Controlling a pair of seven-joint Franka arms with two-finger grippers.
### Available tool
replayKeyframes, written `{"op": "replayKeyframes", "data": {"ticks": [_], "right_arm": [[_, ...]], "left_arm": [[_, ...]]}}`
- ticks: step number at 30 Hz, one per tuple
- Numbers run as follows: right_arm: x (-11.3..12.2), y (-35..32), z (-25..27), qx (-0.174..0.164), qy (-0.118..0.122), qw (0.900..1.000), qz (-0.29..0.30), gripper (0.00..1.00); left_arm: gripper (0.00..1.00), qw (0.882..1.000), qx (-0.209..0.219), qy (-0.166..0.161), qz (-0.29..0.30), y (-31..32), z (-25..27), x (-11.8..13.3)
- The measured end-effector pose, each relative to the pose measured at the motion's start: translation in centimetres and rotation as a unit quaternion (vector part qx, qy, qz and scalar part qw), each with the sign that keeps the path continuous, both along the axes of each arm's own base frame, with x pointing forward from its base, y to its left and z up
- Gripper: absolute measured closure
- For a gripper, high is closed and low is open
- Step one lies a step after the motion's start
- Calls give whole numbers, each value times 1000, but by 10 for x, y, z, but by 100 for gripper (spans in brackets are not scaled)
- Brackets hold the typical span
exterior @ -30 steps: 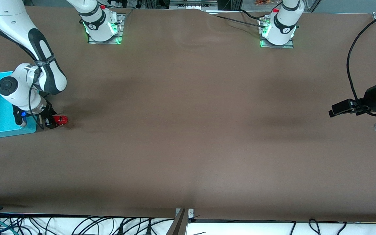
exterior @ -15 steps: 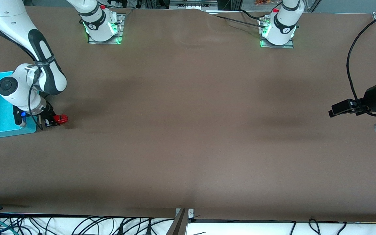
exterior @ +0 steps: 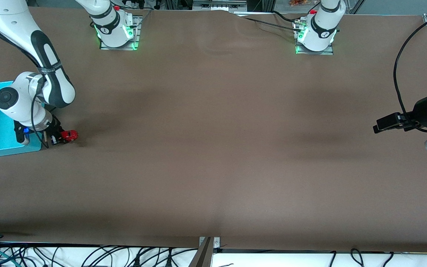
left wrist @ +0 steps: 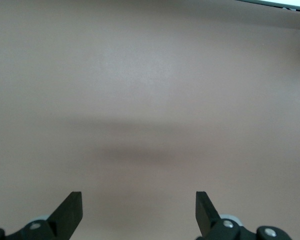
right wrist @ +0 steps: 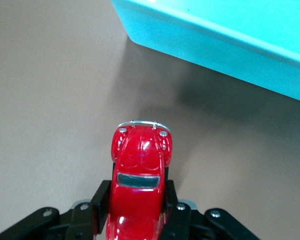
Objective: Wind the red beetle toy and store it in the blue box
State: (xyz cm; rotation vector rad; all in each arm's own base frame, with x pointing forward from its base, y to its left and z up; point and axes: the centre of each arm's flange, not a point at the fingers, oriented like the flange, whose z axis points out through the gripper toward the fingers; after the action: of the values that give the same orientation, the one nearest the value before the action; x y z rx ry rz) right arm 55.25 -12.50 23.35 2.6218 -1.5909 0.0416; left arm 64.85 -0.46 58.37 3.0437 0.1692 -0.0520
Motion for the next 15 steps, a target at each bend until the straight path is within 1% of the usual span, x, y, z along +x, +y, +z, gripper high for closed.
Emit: {"op": "replayKeyframes", "data": {"ticks": [8,15], "right_arm": [[-9,3,34,20,36,998,45,53],[-17,1,56,33,53,993,99,53]], "left_arm": [[0,1000,1,-1,2,3,0,0],[0,1000,1,-1,3,3,0,0]]}}
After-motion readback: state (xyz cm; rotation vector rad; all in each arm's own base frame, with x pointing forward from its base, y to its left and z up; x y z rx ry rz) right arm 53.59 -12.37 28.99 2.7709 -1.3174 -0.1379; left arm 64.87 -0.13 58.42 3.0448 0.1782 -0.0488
